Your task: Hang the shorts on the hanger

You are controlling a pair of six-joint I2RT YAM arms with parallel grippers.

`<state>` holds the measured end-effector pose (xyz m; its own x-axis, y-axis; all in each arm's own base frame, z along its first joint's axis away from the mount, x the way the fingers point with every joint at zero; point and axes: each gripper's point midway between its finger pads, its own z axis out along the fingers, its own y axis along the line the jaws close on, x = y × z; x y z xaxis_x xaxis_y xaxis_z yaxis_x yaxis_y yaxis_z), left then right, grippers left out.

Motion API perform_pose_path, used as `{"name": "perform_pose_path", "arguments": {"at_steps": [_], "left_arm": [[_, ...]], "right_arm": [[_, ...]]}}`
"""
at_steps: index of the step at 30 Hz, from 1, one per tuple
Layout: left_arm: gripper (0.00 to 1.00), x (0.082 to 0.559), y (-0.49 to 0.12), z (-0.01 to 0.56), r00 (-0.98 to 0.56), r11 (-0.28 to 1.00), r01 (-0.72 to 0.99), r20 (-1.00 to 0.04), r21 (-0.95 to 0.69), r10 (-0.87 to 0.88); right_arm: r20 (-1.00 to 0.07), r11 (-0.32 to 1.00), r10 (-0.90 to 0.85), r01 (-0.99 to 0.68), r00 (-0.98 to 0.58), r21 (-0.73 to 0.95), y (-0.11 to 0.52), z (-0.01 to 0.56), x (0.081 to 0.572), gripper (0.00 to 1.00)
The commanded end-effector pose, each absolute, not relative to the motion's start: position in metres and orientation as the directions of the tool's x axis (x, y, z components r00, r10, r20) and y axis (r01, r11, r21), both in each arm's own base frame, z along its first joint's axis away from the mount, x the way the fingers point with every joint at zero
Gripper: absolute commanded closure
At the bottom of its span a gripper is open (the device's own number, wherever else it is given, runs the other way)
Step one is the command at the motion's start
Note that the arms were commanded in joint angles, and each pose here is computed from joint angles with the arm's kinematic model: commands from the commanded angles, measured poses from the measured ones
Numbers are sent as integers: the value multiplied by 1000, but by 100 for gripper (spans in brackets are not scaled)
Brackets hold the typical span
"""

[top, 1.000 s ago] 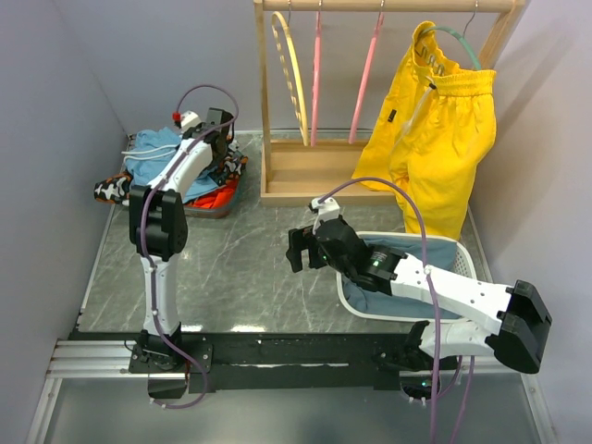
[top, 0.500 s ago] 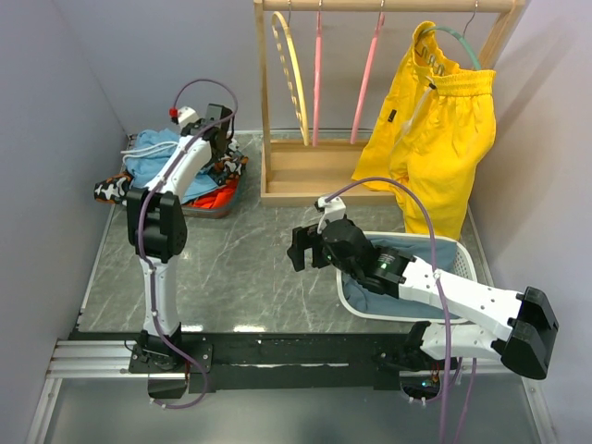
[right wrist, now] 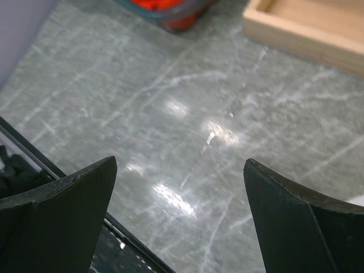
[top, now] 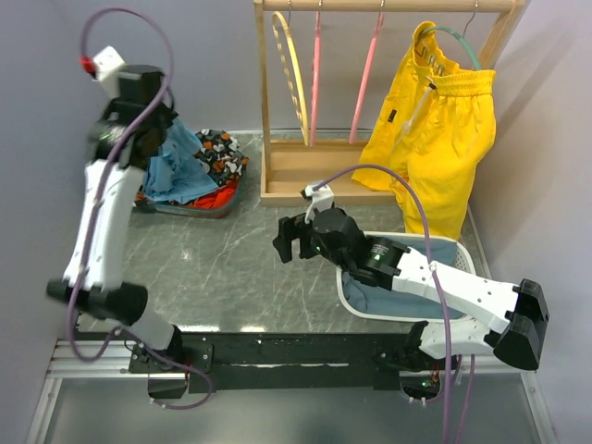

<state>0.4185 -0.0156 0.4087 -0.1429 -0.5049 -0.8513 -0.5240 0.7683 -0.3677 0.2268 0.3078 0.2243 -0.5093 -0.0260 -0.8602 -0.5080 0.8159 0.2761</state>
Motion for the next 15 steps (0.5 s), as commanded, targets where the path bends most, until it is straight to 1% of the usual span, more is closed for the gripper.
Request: {"name": "perform_pose_path", "arguments": {"at_steps": [1, 3, 5, 6, 7, 8, 9, 10, 12, 13, 15], "left_arm": [[99, 365, -32, 515, -24, 843, -237, -865, -482, -501], [99, 340, -44, 554, 19, 861, -86, -865, -502, -502], [99, 325, -54, 573, 39, 865, 12, -864, -501, -502], [99, 311, -57, 582, 50, 862, 62, -861, -502, -506], [99, 308, -72, 577, 3, 859, 133, -866, -495, -500], [99, 302, -77, 577, -9, 852, 167, -865, -496, -502], [99, 286, -79, 586, 12, 844, 215, -862, -492, -506], [99, 286, -89, 573, -35, 837, 248, -868, -488, -496], [99, 268, -95, 576, -34, 819, 315, -868, -480, -496], [99, 269, -103, 560, -83, 810, 332, -871, -482, -484], [99, 259, -106, 552, -101, 797, 355, -868, -488, -486]], "right_arm": [[-894, 801, 6, -533, -447, 272, 321, 264, 233, 0], [-901, 800, 23, -533, -434, 277, 324, 276, 234, 1], [-905, 799, 41, -531, -424, 284, 325, 286, 234, 1], [-905, 806, 53, -518, -421, 288, 324, 289, 236, 1], [-905, 808, 60, -511, -421, 292, 323, 291, 236, 1], [-905, 808, 72, -507, -419, 299, 322, 294, 235, 1], [-902, 810, 95, -494, -421, 316, 320, 297, 235, 1], [-902, 807, 117, -489, -416, 331, 317, 302, 234, 1], [-893, 803, 150, -474, -424, 361, 312, 300, 231, 1], [-889, 787, 185, -479, -418, 389, 311, 308, 228, 1], [-871, 764, 217, -479, -441, 433, 313, 306, 221, 1]]}}
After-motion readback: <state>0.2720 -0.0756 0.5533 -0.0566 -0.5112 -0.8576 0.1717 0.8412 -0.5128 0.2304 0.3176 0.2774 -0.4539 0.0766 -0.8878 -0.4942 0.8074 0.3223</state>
